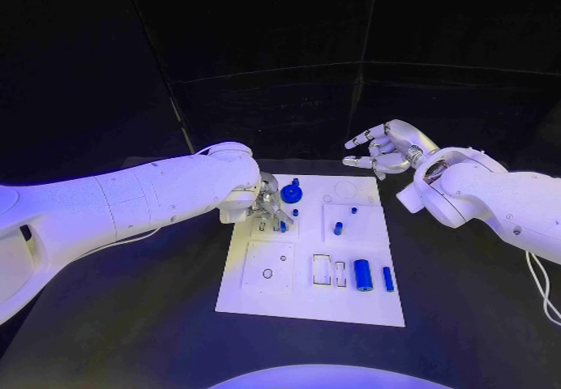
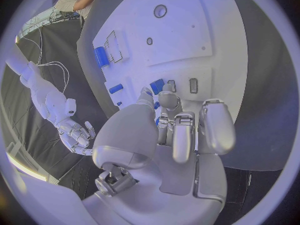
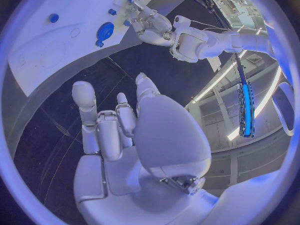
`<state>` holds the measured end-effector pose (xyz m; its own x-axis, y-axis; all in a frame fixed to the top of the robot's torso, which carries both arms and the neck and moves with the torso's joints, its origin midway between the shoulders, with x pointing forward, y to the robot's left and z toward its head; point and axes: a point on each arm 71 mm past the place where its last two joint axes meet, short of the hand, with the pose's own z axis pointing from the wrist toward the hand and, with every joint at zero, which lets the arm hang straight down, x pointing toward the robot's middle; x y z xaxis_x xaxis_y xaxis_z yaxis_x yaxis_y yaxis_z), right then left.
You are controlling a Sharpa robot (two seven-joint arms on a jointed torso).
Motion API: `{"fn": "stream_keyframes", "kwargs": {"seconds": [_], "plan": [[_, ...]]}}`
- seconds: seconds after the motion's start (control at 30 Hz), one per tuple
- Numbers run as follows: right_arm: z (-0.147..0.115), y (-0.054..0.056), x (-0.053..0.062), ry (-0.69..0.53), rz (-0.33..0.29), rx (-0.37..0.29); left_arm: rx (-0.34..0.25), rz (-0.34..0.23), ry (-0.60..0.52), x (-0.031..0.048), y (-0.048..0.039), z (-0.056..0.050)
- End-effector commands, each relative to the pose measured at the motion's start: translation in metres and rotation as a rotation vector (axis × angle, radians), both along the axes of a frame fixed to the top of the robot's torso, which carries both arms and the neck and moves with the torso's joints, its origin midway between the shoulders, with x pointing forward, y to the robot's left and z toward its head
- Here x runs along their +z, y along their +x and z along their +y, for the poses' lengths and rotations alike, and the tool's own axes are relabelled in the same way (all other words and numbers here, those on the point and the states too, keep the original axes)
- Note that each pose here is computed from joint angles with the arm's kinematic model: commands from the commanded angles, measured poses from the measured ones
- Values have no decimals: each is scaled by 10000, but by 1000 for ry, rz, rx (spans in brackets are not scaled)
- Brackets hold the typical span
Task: Assemble the parts on the task board
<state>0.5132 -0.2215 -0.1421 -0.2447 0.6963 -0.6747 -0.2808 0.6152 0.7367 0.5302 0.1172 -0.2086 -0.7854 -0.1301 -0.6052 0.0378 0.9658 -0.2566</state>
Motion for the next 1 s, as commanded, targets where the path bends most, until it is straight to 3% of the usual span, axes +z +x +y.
{"fn": "stream_keyframes", "kwargs": {"seconds": [0.03,1.0], "plan": [[24,0,13,3,1,13,-14,16,24,-6,-8,1],[100,-2,-4,-1,20,46,-35,20,6,-5,-18,-36]]}}
